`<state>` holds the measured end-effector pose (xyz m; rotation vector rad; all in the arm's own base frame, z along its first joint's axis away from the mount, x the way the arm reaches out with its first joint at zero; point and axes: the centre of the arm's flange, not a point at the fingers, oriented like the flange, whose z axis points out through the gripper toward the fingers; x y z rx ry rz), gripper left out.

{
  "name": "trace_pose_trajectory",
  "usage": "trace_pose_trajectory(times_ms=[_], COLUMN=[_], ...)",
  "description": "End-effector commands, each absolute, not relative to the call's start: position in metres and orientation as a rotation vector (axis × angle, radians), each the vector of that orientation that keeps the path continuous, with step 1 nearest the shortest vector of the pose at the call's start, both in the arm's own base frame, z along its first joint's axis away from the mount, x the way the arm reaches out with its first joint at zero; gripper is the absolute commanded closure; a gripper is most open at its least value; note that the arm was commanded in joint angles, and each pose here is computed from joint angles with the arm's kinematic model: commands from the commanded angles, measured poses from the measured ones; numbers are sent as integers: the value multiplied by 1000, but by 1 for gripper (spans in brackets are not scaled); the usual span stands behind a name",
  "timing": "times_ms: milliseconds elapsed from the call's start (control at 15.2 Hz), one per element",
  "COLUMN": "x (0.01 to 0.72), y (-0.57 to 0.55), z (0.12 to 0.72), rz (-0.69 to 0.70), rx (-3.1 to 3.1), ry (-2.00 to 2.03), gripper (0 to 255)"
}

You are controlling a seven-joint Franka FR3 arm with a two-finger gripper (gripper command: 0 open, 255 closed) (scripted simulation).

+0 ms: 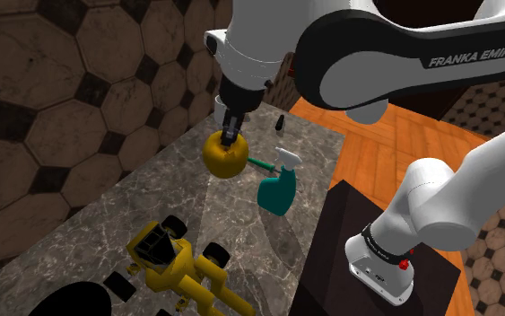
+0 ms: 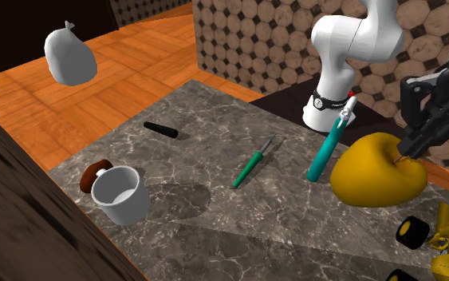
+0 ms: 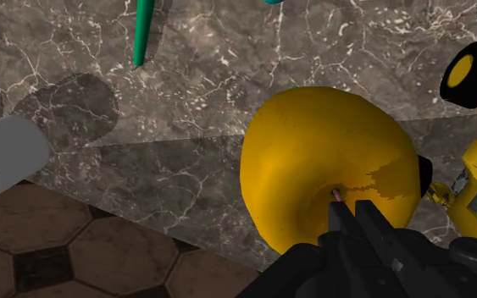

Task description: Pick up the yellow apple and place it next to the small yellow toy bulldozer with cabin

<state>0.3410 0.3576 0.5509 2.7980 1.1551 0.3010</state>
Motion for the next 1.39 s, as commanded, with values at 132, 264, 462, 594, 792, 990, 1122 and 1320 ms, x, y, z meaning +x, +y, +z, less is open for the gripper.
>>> trace_pose_trajectory(times_ms=[132, 264, 462, 594, 792, 990, 1122, 1320], x=[343, 343, 343, 343, 343, 343, 343, 343], y=[358, 358, 358, 358, 358, 358, 358, 358], z=[529, 518, 502, 492, 476, 460, 450, 434], rz=[302, 302, 302, 302, 302, 302, 302, 302], rx=[2798, 2798, 2798, 2798, 2798, 2798, 2798, 2798], ry=[1155, 1155, 1155, 1155, 1155, 1155, 1155, 1155], gripper=[255, 255, 255, 255, 255, 255, 255, 255])
